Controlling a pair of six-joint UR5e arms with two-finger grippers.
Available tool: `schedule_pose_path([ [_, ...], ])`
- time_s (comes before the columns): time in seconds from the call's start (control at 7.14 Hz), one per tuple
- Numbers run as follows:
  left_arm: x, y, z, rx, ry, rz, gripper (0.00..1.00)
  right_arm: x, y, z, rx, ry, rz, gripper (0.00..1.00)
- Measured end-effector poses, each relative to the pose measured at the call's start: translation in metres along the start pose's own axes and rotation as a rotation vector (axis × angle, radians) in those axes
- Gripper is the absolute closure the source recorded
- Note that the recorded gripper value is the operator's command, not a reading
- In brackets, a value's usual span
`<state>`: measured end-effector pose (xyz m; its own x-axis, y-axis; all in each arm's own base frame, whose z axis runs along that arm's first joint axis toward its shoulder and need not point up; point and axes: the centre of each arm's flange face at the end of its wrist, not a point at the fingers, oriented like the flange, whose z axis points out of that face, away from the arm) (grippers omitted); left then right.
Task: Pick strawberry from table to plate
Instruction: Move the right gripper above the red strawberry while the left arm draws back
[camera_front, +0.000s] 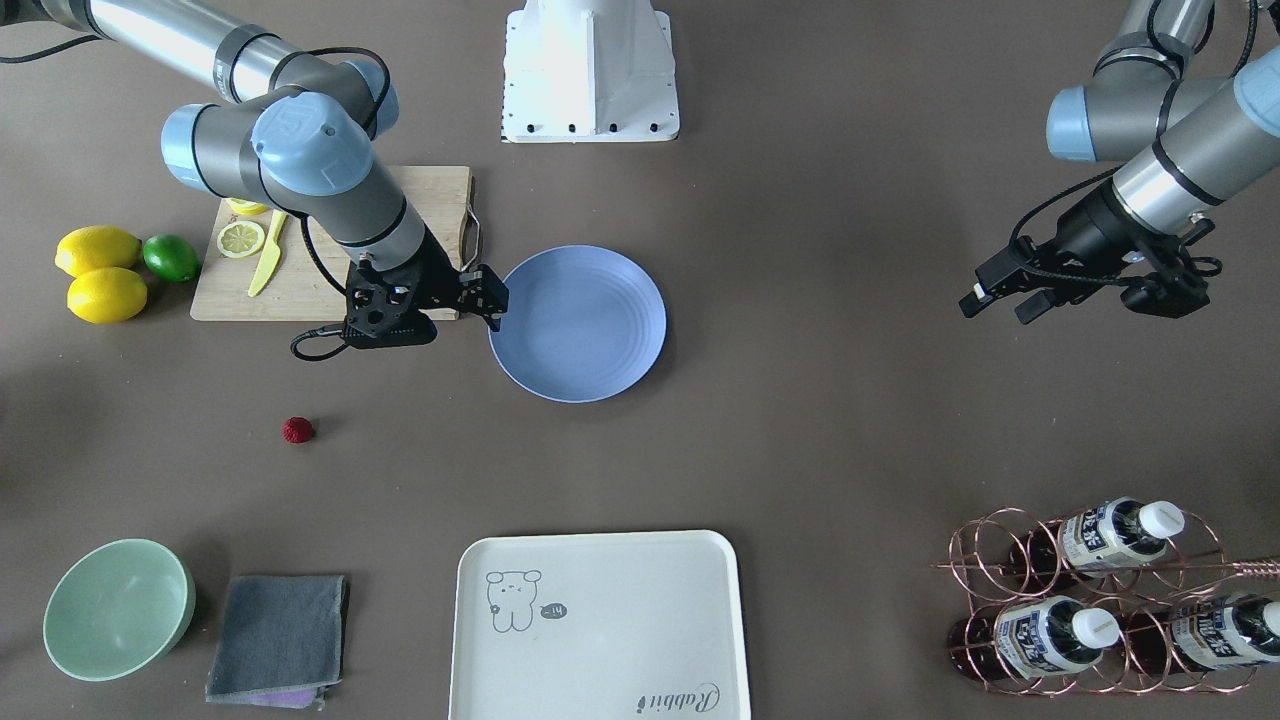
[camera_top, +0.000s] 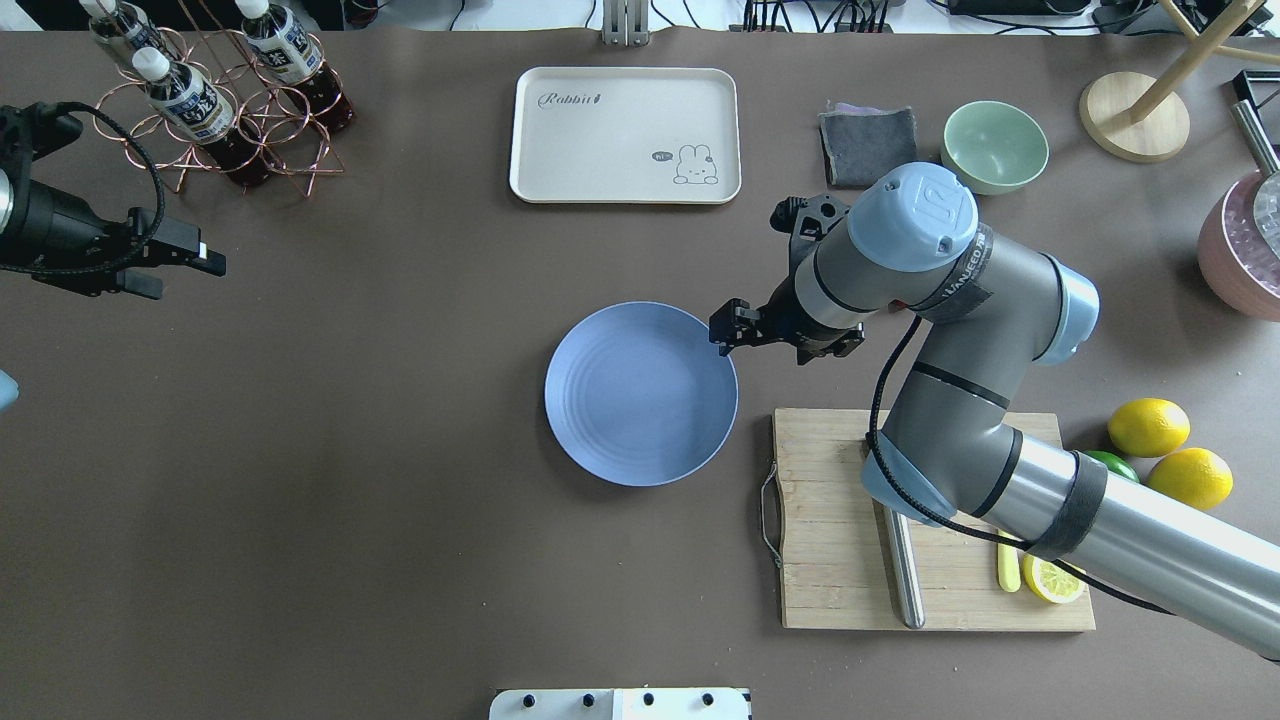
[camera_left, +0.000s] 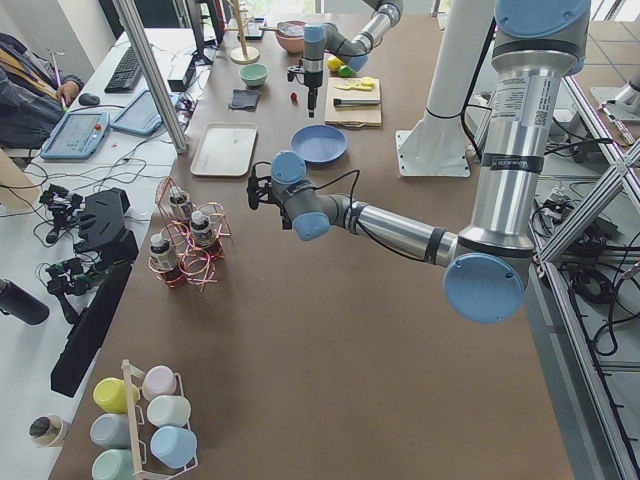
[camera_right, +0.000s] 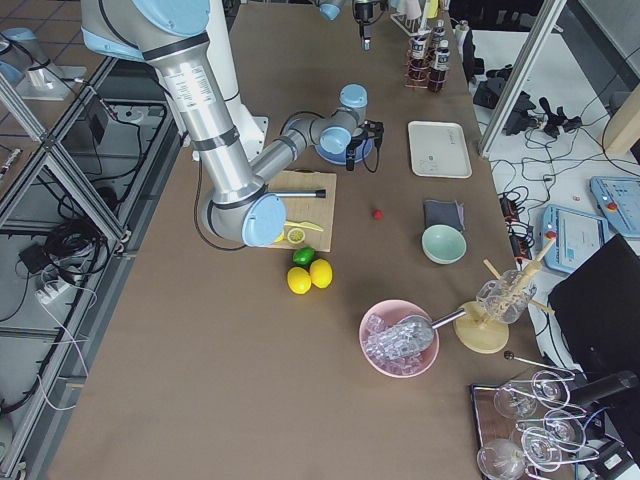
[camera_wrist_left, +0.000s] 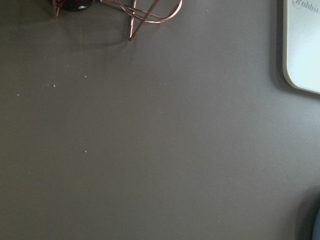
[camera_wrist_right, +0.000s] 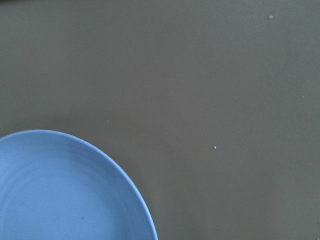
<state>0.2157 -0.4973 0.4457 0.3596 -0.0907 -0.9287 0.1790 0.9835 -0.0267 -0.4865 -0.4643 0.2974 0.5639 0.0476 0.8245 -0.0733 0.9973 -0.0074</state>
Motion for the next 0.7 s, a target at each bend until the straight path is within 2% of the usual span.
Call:
schedule_pose_path([
  [0.28,-0.005,-0.001,-0.002,0.001,-0.003,-0.006,0.03,-0.009,0.004,0.007,0.006,0.003,-0.004,0.0],
  [0.42,-0.008,0.0,-0.002,0.0,-0.007,-0.01,0.03,-0.004,-0.004,0.003,0.015,0.006,0.001,0.0],
  [0.7,-0.011,0.001,-0.002,-0.001,-0.01,-0.014,0.03,0.047,-0.061,-0.016,0.015,0.045,-0.042,0.0],
])
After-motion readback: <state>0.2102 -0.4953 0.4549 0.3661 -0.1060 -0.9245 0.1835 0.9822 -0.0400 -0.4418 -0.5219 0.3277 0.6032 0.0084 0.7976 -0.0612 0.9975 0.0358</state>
